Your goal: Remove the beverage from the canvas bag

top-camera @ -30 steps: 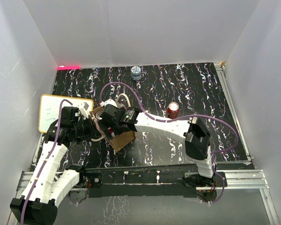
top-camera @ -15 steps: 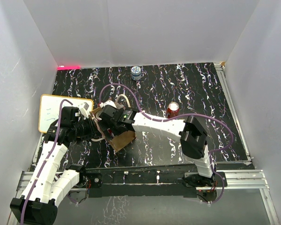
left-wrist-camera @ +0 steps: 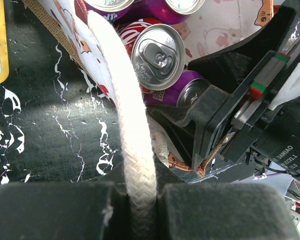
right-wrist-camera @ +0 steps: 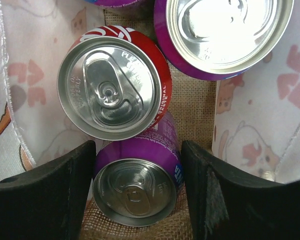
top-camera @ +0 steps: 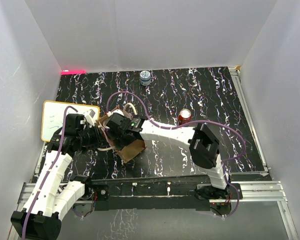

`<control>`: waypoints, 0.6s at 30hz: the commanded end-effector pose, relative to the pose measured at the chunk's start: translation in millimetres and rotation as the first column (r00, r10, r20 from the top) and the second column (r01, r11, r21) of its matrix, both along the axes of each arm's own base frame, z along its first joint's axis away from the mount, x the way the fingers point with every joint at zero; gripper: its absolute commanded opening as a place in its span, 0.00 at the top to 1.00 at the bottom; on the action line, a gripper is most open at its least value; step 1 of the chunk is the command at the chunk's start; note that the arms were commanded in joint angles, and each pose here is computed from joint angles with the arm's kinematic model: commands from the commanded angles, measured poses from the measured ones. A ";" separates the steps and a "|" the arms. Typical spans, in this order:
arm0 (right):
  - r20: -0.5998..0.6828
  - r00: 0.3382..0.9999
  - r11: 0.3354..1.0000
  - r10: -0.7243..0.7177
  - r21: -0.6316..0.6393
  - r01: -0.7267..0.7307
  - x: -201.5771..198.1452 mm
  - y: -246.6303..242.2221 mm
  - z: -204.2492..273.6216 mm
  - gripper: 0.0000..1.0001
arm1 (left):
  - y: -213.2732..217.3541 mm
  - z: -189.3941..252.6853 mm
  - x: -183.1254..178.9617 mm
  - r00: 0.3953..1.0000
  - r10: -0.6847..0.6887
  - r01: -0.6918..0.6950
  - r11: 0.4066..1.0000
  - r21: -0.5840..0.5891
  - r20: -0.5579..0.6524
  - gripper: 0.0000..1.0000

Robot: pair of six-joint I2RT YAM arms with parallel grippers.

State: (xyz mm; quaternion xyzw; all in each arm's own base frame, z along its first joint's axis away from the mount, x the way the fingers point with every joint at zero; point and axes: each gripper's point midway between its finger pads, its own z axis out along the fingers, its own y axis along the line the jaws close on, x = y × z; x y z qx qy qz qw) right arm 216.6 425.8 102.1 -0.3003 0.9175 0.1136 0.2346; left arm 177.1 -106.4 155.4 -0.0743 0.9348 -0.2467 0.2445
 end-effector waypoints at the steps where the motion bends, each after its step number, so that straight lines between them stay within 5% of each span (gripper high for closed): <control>1: -0.133 0.991 0.981 0.015 -0.188 -0.040 -29.0 -37.1 -39.5 0.42 | 1.0 -2.7 -4.6 1.000 -0.007 0.007 1.000 0.000 -0.018 1.00; 12: 0.008 1.000 0.995 -0.027 -0.093 0.028 2.8 -27.2 12.7 0.65 | 0.9 -1.9 -3.9 1.000 -0.009 0.009 1.000 0.000 -0.016 1.00; 18: 0.048 0.996 0.996 -0.076 -0.047 0.078 22.9 -32.4 27.5 0.67 | 0.9 -1.8 -3.5 1.000 -0.010 0.010 1.000 0.000 -0.015 1.00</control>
